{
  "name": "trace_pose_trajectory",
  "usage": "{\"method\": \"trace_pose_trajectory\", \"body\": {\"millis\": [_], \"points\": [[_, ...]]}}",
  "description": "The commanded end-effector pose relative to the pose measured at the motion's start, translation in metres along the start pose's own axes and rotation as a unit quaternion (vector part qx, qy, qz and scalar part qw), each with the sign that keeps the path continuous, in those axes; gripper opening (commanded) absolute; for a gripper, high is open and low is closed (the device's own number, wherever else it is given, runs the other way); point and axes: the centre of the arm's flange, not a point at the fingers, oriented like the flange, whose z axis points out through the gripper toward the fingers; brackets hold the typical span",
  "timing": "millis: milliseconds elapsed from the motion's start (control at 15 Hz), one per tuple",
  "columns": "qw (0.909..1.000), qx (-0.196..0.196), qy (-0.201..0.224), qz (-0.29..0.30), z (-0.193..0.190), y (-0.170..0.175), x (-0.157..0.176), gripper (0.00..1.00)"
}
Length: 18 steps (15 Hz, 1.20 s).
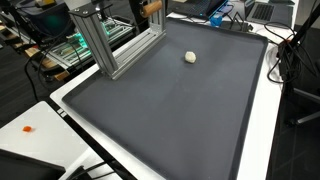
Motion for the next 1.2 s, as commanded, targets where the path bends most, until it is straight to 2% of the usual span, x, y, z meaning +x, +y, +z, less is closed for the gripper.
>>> {"method": "trace_pose_trajectory", "body": {"millis": [0,267,333,800,867,1133], "points": [[0.9990,0.002,0.044,0.005,-0.012,0.002,0.024,0.22],[0.9960,0.018,0.088,-0.003,-0.013,-0.006,0.051,0.22],[0.9971,0.017,0.075,0.003,-0.012,-0.002,0.033,0.47],[0.9967,0.023,0.078,0.000,-0.008,-0.006,0.046,0.47],[0.9962,0.028,0.082,-0.004,0.000,-0.009,0.051,0.22],[0.9947,0.027,0.098,-0.015,0.036,-0.014,0.082,0.22]]}}
